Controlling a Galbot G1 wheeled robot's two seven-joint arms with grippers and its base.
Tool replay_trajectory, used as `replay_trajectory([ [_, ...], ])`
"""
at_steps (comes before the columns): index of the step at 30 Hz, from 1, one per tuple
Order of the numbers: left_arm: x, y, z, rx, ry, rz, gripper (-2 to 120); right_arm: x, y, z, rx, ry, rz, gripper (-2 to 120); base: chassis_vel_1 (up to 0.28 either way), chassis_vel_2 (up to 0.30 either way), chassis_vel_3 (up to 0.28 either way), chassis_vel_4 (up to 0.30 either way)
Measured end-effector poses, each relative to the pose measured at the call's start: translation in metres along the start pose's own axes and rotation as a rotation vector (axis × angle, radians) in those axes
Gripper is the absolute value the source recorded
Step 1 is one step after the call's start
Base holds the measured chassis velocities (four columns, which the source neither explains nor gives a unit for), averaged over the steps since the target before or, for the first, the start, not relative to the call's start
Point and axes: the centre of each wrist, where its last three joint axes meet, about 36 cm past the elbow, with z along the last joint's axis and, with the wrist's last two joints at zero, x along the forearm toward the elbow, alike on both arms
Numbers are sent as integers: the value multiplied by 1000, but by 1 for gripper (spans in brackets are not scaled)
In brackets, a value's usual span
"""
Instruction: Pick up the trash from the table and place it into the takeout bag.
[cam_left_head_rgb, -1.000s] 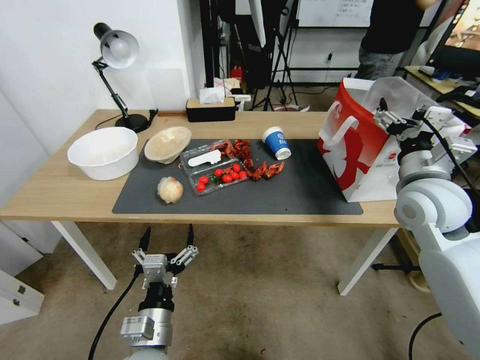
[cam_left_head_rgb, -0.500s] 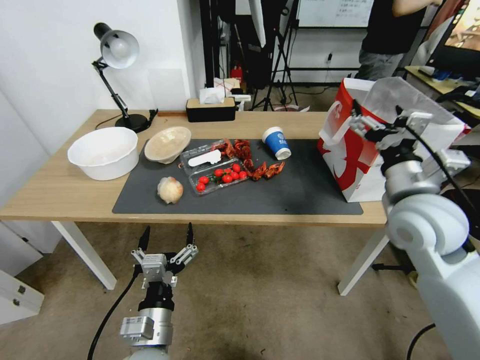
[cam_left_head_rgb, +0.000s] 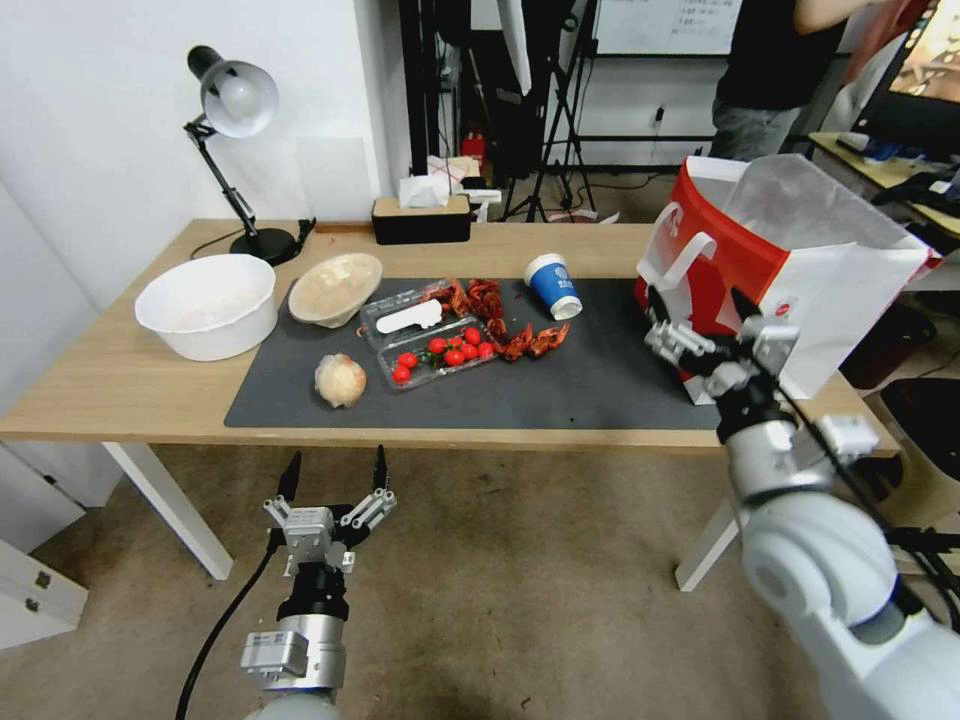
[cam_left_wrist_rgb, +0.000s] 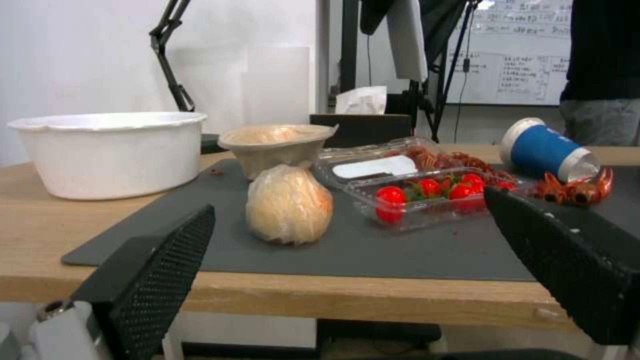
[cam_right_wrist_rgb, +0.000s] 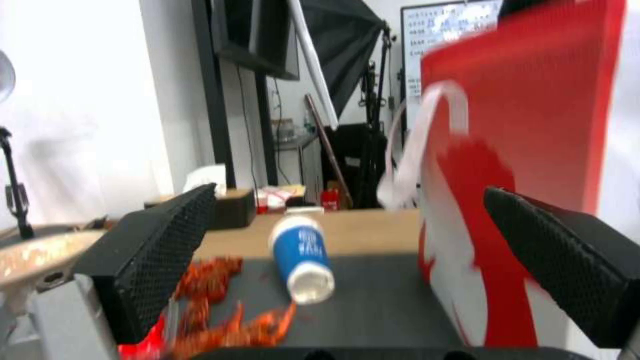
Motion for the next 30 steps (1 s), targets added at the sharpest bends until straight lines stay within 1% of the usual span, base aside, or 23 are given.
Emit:
replay_trajectory([
  [1, 0, 0, 0, 0, 0, 0, 100, 0, 0, 0, 0, 0, 0, 100, 0, 0, 0, 0],
  [3, 0, 1, 1, 0, 0, 5, 100, 23, 5, 26, -3, 3, -7, 100, 0, 0, 0, 0],
  [4, 0, 1, 1, 0, 0, 5, 100, 23, 5, 26, -3, 3, -7, 100, 0, 0, 0, 0],
  [7, 0, 3, 1, 1, -1, 8, 100, 53, 11, 58, -11, 33, -4, 100, 0, 0, 0, 0],
  [8, 0, 3, 1, 1, -1, 8, 100, 53, 11, 58, -11, 33, -4, 100, 0, 0, 0, 0],
  [10, -1, 4, 2, 6, -1, 9, 100, 73, 10, 81, -18, 56, 1, 100, 0, 0, 0, 0],
  [11, -1, 4, 2, 6, -1, 9, 100, 73, 10, 81, -18, 56, 1, 100, 0, 0, 0, 0],
  [14, -3, 3, 5, 7, 3, 13, 100, 103, 11, 113, -26, 79, 21, 100, 0, 0, 0, 0],
  [15, -3, 3, 6, 7, 4, 15, 100, 111, 12, 120, -27, 93, 28, 100, 0, 0, 0, 0],
  [16, -3, 3, 6, 7, 4, 15, 100, 111, 12, 120, -27, 93, 28, 100, 0, 0, 0, 0],
  [19, -4, 3, 9, 12, 10, 23, 100, 133, 12, 146, -17, 143, 54, 100, 0, 0, 0, 0],
  [20, -4, 3, 9, 12, 10, 23, 100, 133, 12, 146, -17, 143, 54, 100, 0, 0, 0, 0],
  [23, -3, 3, 9, 16, 12, 29, 100, 142, 13, 158, -14, 186, 62, 100, 0, 0, 0, 0],
  [30, -4, 4, 10, 13, 17, 33, 100, 148, 18, 165, -18, 209, 61, 100, 0, 0, 0, 0],
])
